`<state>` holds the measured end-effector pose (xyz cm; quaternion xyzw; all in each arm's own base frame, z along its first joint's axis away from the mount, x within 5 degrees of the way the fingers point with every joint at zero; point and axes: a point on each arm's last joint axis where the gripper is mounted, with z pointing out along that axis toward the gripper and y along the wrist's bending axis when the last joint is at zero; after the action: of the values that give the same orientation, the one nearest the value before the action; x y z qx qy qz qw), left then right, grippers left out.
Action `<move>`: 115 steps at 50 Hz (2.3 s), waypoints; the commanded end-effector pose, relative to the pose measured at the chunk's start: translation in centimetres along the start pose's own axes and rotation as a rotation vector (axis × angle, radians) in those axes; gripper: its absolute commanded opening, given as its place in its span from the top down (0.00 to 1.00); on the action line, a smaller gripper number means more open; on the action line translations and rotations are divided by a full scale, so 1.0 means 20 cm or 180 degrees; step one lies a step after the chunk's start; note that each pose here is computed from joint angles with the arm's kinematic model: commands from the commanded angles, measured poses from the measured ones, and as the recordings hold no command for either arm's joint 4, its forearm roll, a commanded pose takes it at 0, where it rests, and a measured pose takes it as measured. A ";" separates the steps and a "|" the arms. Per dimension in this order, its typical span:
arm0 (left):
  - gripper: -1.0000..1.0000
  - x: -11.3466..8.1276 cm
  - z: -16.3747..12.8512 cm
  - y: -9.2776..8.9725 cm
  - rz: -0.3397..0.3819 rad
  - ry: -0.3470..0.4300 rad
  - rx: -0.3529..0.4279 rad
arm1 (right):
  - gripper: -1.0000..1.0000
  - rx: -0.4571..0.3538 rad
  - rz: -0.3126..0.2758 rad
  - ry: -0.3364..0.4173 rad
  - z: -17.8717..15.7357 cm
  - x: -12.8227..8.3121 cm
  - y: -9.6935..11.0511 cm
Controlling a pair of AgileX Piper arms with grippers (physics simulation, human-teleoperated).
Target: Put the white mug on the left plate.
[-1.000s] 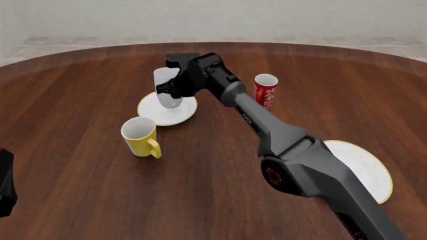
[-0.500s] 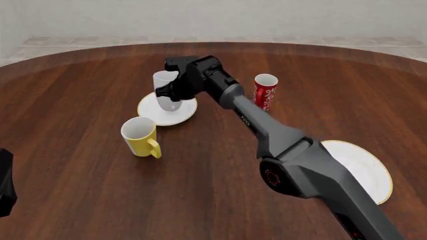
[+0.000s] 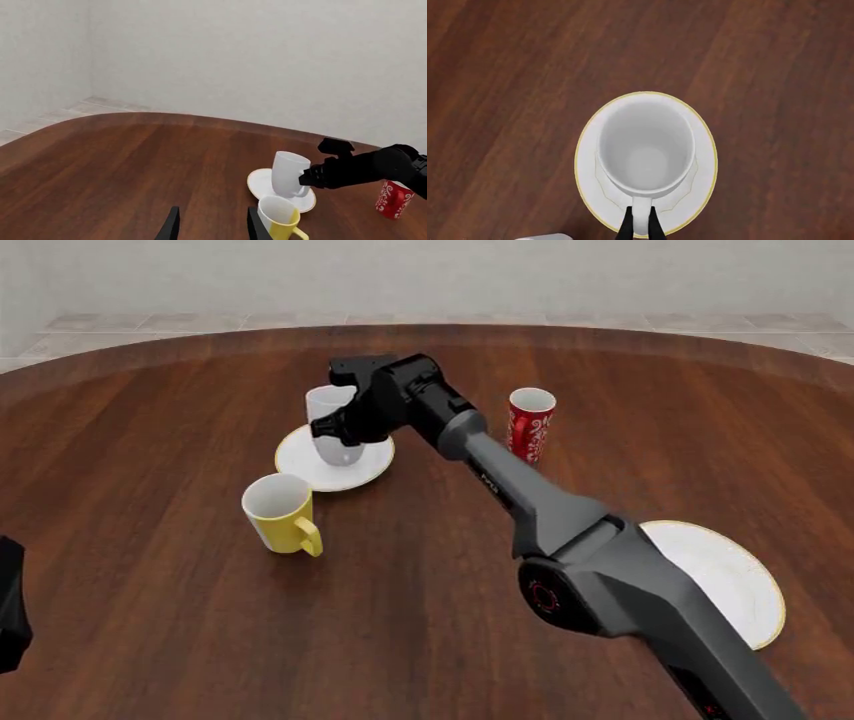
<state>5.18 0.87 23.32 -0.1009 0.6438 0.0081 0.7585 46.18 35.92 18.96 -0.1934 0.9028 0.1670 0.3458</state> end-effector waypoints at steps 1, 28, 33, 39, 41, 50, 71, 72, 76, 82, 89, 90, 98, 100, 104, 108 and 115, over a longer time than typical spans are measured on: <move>0.00 0.00 0.00 0.00 -0.0004 0.0004 0.0000 | 1.00 -0.0005 0.0015 -0.0012 -0.01 -0.01 0.00; 0.00 0.00 0.00 0.00 -0.0001 0.0016 -0.0001 | 1.00 -0.0005 0.0053 0.0012 0.02 0.01 0.01; 0.00 0.01 0.00 0.00 -0.0002 0.0027 0.0003 | 1.00 0.0000 0.0047 0.0023 0.02 0.02 0.00; 0.00 0.01 0.00 0.00 -0.0004 0.0038 0.0011 | 1.00 0.0005 0.0039 0.0031 0.02 0.02 0.00; 0.00 0.02 0.00 0.00 -0.0006 0.0041 0.0013 | 1.00 0.0006 0.0035 0.0035 0.02 0.02 0.00; 0.00 0.01 0.00 0.00 -0.0002 0.0037 0.0018 | 1.00 0.0006 0.0033 0.0041 0.02 0.02 0.00; 0.00 0.01 0.00 0.00 -0.0002 0.0031 0.0006 | 1.00 0.0009 0.0046 0.0100 0.04 0.04 0.01; 0.00 0.01 0.00 0.00 -0.0001 0.0031 0.0006 | 1.00 0.0011 0.0045 0.0103 0.04 0.05 0.01; 0.00 0.01 0.00 0.00 -0.0004 0.0029 0.0006 | 1.00 0.0013 0.0049 0.0116 0.05 0.05 0.01; 0.00 0.01 0.00 0.00 -0.0006 0.0027 0.0003 | 1.00 0.0007 0.0051 0.0141 0.06 0.07 0.02; 0.00 0.01 0.00 0.00 -0.0006 0.0024 -0.0001 | 1.00 0.0003 0.0075 0.0152 0.07 0.08 0.03; 0.00 0.01 0.00 0.00 -0.0007 0.0023 -0.0002 | 1.00 0.0005 0.0077 0.0155 0.07 0.08 0.03; 0.00 0.01 0.00 0.00 -0.0007 0.0022 -0.0001 | 1.00 0.0007 0.0086 0.0191 0.09 0.10 0.03; 0.00 0.01 0.00 0.00 -0.0005 0.0024 0.0000 | 1.00 0.0006 0.0078 0.0204 0.10 0.10 0.04; 0.00 0.01 0.00 0.00 -0.0006 0.0020 -0.0002 | 1.00 0.0002 0.0070 0.0213 0.10 0.11 0.05; 0.00 0.01 0.00 0.00 -0.0005 0.0018 -0.0003 | 1.00 0.0003 0.0066 0.0225 0.10 0.11 0.05; 0.00 0.01 0.00 0.00 -0.0009 0.0016 -0.0004 | 1.00 -0.0001 0.0069 0.0239 0.11 0.12 0.06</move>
<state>5.22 0.88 23.14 -0.1020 0.6459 0.0072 0.7565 45.44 36.87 18.25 -0.1898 0.9075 0.1691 0.3345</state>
